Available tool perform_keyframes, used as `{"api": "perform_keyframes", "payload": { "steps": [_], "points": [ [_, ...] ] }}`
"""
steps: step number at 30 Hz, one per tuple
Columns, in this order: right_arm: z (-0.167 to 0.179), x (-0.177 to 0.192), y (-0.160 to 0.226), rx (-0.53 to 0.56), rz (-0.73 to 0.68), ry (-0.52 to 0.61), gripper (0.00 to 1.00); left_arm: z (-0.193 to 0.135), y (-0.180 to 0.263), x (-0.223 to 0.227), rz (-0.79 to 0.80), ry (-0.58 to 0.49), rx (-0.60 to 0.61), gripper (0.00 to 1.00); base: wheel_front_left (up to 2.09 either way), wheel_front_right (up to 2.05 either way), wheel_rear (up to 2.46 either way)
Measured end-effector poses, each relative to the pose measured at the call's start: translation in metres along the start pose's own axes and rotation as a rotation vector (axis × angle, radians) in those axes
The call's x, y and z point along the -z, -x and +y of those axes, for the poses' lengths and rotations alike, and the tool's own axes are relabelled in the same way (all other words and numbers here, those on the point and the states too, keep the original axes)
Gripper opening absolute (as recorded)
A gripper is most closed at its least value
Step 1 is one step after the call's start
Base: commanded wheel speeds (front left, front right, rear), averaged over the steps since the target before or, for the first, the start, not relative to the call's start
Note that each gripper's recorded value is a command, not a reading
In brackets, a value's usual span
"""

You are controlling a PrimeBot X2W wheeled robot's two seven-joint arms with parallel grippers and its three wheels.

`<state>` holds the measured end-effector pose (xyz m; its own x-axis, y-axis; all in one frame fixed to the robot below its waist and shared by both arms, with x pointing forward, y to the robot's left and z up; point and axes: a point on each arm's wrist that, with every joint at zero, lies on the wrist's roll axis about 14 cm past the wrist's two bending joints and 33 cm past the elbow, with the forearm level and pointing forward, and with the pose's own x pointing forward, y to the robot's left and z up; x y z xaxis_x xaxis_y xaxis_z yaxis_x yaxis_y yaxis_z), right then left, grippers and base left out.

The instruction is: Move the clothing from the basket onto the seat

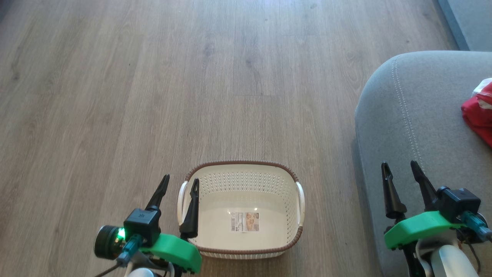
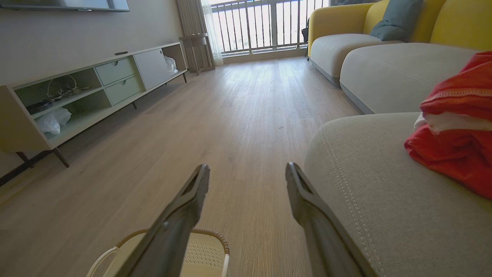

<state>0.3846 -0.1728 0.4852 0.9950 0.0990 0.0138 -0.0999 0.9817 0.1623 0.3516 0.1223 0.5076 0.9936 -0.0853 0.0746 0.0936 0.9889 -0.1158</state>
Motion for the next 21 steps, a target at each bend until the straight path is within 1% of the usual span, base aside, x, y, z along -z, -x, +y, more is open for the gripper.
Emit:
{"api": "perform_keyframes", "payload": {
  "steps": [14, 15, 21],
  "points": [
    [-0.002, 0.003, 0.0, 0.005, 0.009, -0.001, 1.0, -0.001, -0.001, 0.003, 0.011, 0.018, 0.006, 1.0, 0.0, 0.0, 0.0],
    [-0.002, 0.004, 0.001, 0.006, 0.013, -0.002, 0.0, -0.001, 0.0, 0.004, 0.015, 0.026, 0.007, 0.0, 0.0, 0.0, 0.0],
    [-0.008, 0.045, 0.022, 0.037, 0.144, -0.024, 0.0, 0.003, 0.02, 0.044, 0.148, 0.033, -0.012, 0.0, 0.0, 0.0, 0.0]
  ]
}}
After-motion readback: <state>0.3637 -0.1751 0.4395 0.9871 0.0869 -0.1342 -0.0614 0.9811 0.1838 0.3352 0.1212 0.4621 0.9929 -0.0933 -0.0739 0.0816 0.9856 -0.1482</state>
